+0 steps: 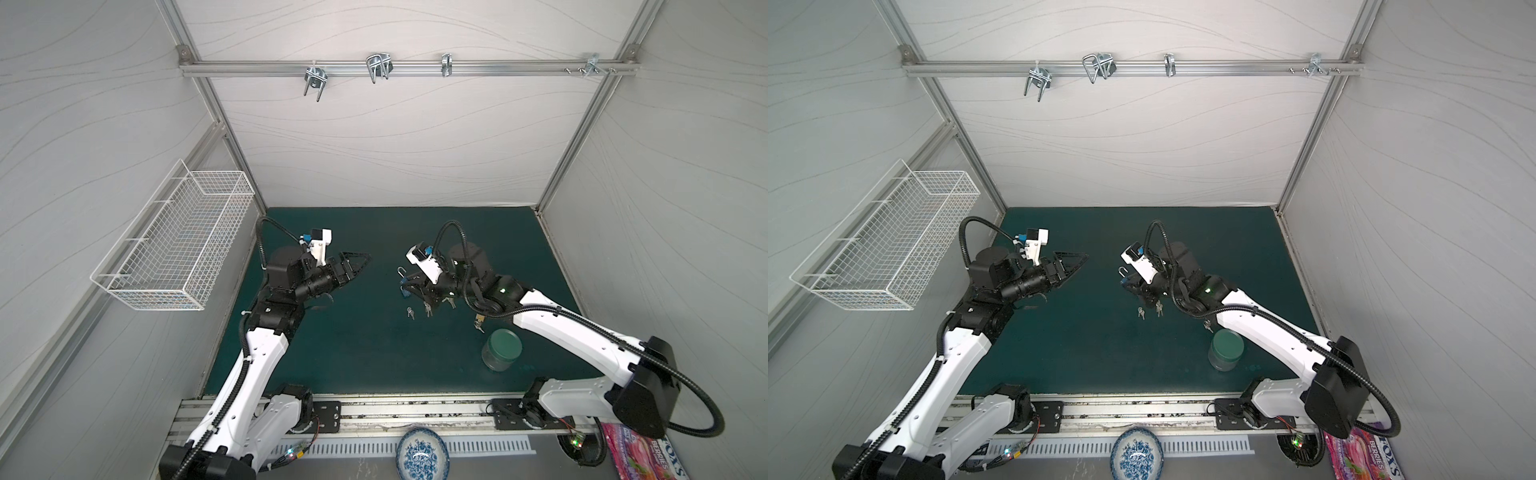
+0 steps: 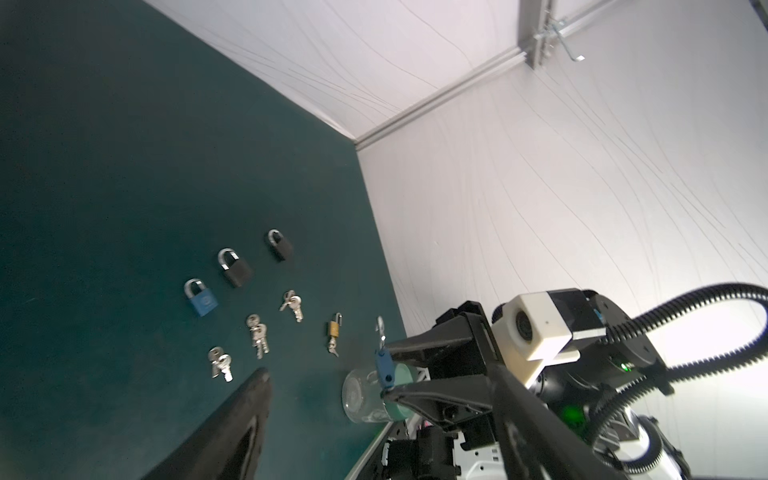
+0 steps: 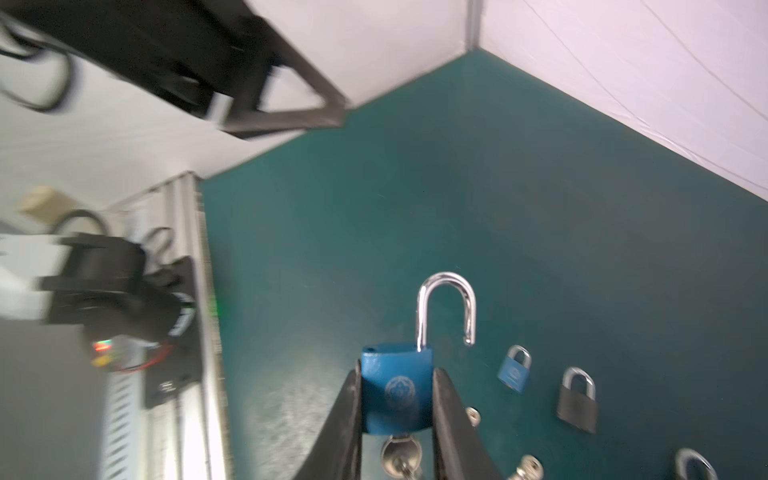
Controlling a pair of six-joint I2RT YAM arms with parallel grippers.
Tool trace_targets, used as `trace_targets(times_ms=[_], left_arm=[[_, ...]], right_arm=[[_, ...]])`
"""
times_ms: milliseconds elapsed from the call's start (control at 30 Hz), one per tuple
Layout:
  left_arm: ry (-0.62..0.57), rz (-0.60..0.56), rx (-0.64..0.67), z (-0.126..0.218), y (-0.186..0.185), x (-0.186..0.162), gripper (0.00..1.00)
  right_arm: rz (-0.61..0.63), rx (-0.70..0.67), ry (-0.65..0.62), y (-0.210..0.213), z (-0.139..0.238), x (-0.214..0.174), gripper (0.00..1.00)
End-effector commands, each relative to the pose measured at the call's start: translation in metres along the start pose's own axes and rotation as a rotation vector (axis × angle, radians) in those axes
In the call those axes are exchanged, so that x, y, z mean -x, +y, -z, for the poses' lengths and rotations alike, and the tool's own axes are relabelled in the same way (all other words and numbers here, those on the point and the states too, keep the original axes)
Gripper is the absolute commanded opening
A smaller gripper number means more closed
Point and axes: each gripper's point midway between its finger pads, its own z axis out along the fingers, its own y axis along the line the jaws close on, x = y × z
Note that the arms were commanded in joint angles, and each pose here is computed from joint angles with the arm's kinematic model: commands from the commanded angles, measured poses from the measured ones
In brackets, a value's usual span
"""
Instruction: Lock with the key
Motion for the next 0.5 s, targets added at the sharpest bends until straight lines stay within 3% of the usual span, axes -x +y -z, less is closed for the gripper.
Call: trace_targets(times_ms=[0,133,467], left_arm=[[0.007,-0.109,-0.174,-0.004,-0.053,0.008,0.82],[0.072,-0.149,-0.303,-0.009,-0.083,-0.004,0.82],[0.242,-0.235,-0.488,-0.005,-0.127,-0.042,0.63]], right_arm=[[-0.022,0.248,-0.035,0.048,0.019,0.015,0.00],[-0.042,0.456,-0.068,0.081,0.032,0.029,0.00],[-0.071,0.606,-0.168,0.100,0.064,0.064,0.00]])
